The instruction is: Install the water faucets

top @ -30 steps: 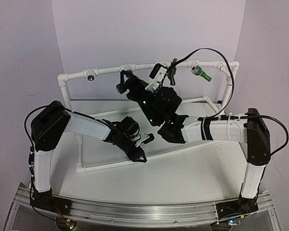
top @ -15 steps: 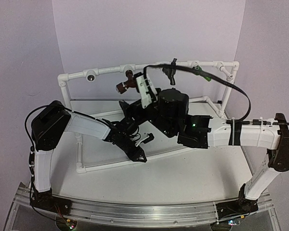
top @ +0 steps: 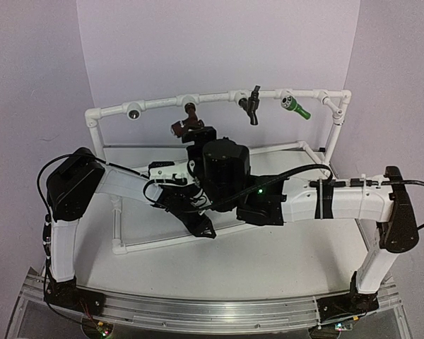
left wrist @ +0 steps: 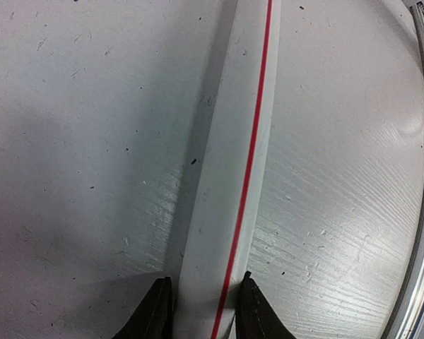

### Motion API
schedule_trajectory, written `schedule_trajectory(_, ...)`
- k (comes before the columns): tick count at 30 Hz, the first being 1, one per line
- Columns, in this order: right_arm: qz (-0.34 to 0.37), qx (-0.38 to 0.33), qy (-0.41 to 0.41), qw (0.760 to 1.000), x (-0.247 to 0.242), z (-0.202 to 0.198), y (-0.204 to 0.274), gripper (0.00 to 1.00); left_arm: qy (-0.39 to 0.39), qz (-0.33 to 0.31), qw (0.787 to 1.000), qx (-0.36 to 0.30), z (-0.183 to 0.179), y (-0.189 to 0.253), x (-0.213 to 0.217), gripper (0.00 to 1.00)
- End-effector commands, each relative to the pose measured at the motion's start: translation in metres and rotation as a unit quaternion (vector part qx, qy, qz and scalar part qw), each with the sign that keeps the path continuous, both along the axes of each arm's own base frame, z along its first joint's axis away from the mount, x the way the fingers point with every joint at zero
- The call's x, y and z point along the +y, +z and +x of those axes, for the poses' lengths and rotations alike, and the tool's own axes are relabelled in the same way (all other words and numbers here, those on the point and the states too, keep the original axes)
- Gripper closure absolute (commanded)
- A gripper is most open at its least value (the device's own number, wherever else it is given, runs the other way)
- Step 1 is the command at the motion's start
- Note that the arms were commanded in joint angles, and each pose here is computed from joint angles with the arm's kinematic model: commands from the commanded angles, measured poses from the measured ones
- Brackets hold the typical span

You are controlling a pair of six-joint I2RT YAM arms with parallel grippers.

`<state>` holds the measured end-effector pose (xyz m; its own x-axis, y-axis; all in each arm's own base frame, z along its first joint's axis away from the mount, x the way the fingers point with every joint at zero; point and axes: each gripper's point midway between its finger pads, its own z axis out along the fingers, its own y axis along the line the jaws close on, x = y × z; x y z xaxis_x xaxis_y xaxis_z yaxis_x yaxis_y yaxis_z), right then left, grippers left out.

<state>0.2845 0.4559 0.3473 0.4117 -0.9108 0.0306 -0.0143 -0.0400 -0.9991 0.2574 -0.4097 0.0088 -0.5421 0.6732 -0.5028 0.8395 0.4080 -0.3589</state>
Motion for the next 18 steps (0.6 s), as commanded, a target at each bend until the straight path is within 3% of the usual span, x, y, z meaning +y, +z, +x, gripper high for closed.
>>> schedule_trajectory(1, -0.035, -0.081, -0.028, 0.996, 0.001, 0.014, 0.056, 0.07, 0.072, 0.167, 0.980, 0.082, -0.029, -0.098, 0.066, 1.00)
schedule_trajectory(18, -0.065, -0.092, -0.079, 0.991, 0.001, 0.072, 0.049, 0.19, 0.069, 0.166, 0.980, 0.086, -0.030, -0.098, 0.065, 1.00)
